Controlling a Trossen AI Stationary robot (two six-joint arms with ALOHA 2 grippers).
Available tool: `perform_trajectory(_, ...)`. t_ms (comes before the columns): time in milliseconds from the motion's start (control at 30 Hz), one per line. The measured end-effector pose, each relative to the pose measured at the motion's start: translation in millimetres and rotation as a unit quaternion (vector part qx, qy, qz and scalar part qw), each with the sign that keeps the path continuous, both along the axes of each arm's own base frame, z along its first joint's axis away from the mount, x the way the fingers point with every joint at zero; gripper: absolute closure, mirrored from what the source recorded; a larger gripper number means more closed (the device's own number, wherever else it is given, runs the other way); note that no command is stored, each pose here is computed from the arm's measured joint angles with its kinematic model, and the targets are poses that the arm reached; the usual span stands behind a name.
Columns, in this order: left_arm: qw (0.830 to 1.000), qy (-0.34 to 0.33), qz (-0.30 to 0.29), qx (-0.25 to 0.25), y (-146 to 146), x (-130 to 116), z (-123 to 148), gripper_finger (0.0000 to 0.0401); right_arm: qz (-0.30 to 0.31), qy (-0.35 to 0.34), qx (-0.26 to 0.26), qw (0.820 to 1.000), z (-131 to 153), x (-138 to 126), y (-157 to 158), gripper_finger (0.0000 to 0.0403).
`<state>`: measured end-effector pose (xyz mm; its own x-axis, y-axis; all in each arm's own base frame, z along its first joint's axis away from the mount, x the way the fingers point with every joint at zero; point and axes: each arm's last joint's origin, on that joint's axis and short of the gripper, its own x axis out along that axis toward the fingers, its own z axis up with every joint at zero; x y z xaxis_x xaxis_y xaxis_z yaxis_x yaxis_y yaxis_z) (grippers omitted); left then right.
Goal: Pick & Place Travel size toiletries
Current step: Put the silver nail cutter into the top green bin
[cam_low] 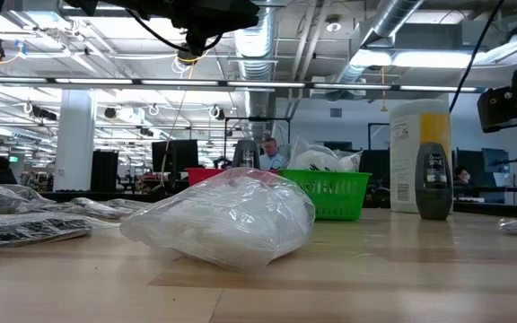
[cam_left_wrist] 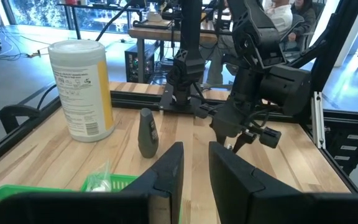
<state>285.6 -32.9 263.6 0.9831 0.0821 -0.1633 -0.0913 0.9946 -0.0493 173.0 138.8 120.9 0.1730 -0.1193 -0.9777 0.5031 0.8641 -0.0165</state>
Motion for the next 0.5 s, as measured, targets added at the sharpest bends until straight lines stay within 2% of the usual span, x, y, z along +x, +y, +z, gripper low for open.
perform_trajectory(167,1.000,0.001,-0.002,0.000,0,0,0,0.0335,0.014,0.006,-0.006,1.000,-1,2,-3,0.0358)
perform_trajectory(500,1.000,0.001,-0.002,0.001,0,0,0,0.0335,0.066,-0.016,-0.016,0.998,17,13,0,0.0356)
